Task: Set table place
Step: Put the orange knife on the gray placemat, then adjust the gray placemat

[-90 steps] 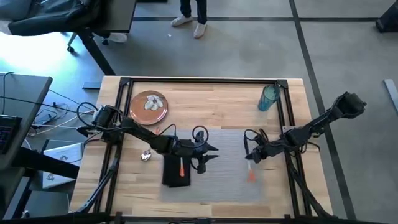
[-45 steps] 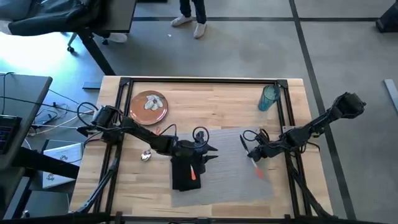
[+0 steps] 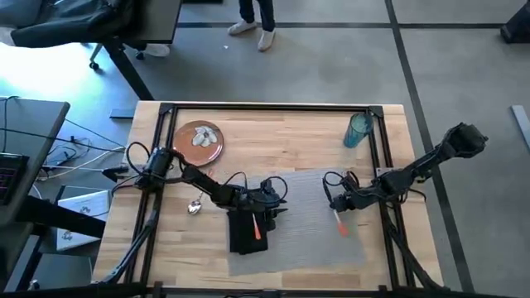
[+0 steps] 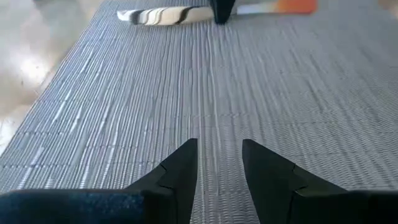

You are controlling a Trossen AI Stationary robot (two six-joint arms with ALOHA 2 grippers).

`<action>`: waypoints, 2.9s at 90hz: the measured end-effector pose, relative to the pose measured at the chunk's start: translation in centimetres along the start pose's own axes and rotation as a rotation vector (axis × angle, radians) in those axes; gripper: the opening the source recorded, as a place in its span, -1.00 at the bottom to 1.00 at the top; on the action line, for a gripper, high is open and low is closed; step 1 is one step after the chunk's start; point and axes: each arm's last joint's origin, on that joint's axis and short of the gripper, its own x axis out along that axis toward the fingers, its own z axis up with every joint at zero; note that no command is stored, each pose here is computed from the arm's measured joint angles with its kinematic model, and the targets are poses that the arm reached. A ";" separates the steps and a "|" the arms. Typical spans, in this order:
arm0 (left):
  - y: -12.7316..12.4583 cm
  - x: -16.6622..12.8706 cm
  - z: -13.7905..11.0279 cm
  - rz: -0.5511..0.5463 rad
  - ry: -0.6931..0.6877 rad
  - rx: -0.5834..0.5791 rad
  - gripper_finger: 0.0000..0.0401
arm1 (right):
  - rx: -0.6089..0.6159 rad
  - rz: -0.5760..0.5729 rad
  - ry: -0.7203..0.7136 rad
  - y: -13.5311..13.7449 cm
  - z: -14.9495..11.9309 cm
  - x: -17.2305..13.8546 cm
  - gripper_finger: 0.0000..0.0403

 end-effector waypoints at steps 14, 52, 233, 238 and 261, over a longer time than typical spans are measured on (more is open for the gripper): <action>0.1 0.1 -0.6 0.012 0.049 0.015 -0.45 | 0.037 -0.004 0.003 0.0 0.0 0.0 -1.00; -0.8 -0.4 -1.5 0.019 0.141 0.115 -0.45 | 0.021 -0.006 0.036 0.0 -0.1 0.0 -1.00; -2.7 -5.0 3.8 -0.072 0.025 0.164 -0.45 | -0.570 -0.114 -0.074 5.6 0.2 -1.7 -0.53; -3.1 -6.4 4.2 -0.074 0.069 0.153 -0.45 | -0.614 -0.125 -0.039 5.6 0.1 -1.8 -0.53; -4.8 -14.5 3.6 -0.080 0.450 -0.024 -0.45 | -0.766 -0.315 0.156 6.1 -0.4 -3.9 -0.53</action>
